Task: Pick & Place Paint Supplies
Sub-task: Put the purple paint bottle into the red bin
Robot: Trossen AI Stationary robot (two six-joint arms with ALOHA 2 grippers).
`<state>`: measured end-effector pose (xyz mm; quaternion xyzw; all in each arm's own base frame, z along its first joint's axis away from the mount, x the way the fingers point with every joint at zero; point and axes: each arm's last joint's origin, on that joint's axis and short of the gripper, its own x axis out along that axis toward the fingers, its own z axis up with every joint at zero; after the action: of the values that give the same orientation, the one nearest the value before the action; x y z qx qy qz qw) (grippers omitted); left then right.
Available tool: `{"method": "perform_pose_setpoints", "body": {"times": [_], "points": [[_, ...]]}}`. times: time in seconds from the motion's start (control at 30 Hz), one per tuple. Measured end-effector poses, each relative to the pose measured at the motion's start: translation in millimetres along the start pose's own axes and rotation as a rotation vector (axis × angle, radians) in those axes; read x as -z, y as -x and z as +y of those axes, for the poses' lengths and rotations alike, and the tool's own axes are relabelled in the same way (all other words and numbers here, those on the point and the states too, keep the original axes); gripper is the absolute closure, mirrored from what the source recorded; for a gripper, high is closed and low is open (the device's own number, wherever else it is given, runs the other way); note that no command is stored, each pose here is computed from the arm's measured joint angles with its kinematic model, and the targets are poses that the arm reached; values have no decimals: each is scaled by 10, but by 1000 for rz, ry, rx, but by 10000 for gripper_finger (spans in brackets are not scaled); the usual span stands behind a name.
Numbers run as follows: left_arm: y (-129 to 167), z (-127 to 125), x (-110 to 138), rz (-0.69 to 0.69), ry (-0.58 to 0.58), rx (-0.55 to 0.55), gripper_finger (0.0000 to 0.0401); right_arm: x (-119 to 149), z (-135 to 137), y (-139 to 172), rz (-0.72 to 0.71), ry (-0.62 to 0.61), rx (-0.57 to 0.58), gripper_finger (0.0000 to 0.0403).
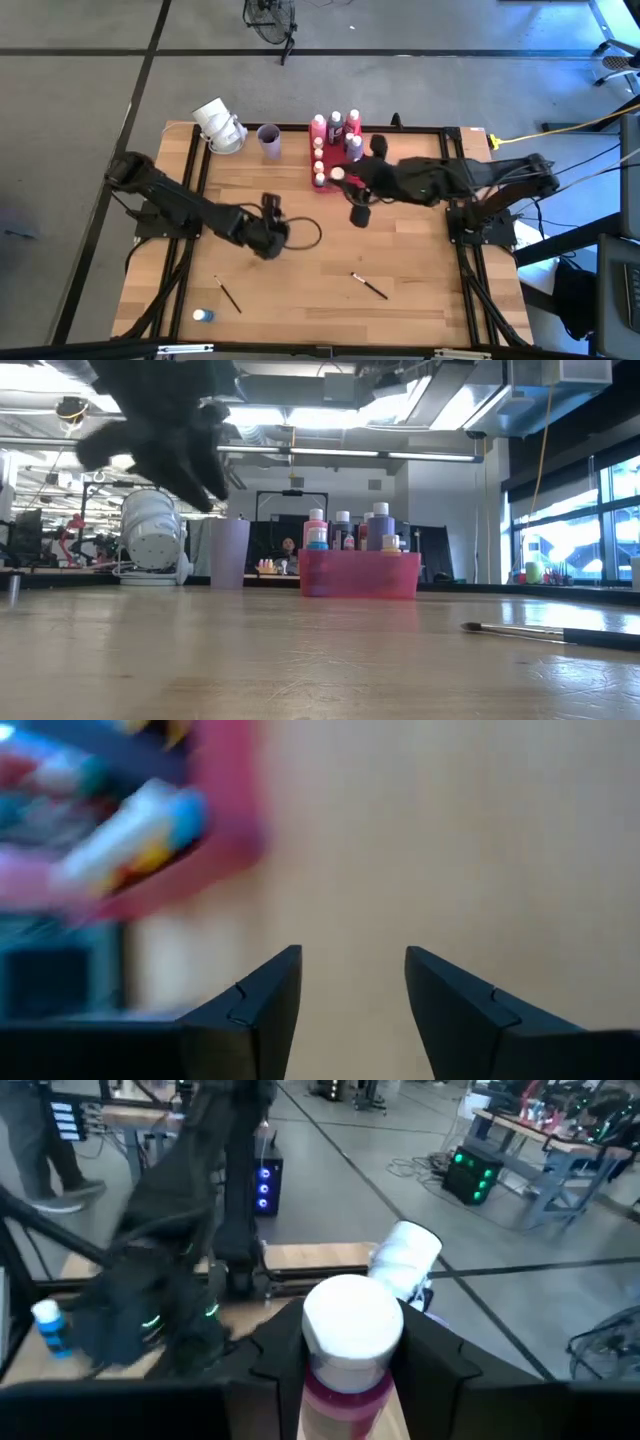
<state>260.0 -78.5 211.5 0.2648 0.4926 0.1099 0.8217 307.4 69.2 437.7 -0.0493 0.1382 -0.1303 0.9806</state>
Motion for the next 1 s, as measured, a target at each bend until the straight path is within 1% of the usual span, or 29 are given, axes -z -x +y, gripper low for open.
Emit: {"method": "perform_pose_setpoints", "body": {"times": [0.07,0.1,0.17,0.23,0.3,0.4,0.47,0.53,0.6,0.67,0.73,0.8,0.87,0.93,1.0], "points": [[84,160,99,46,-22,-81,228,5,50,86,4,23,1,284],[122,248,128,53,-10,-121,229,21,82,99,3,35,13,284],[206,408,257,94,2,-182,230,135,137,83,41,78,67,284],[274,550,366,77,61,-211,230,291,173,21,84,95,117,284],[319,648,535,70,111,-226,230,484,185,-59,127,98,153,284],[295,723,811,8,235,-266,230,839,209,-163,207,93,214,284],[242,728,985,-58,330,-291,230,1038,221,-219,219,69,261,284],[198,716,1097,-157,425,-280,231,1203,190,-280,220,49,321,284],[174,700,1160,-267,488,-253,231,1330,134,-350,214,31,360,284],[163,678,1203,-356,494,-222,231,1465,50,-410,230,19,399,284],[158,656,1216,-428,488,-177,231,1653,-33,-443,282,-5,434,284],[143,620,1242,-467,485,-126,232,1859,-108,-468,354,-45,421,284],[122,589,1249,-485,480,-71,232,2036,-173,-495,384,-93,422,284],[95,556,1268,-483,471,-31,232,2125,-210,-532,357,-126,422,284],[70,537,1266,-496,470,-17,232,2145,-242,-561,329,-116,421,284]]}}
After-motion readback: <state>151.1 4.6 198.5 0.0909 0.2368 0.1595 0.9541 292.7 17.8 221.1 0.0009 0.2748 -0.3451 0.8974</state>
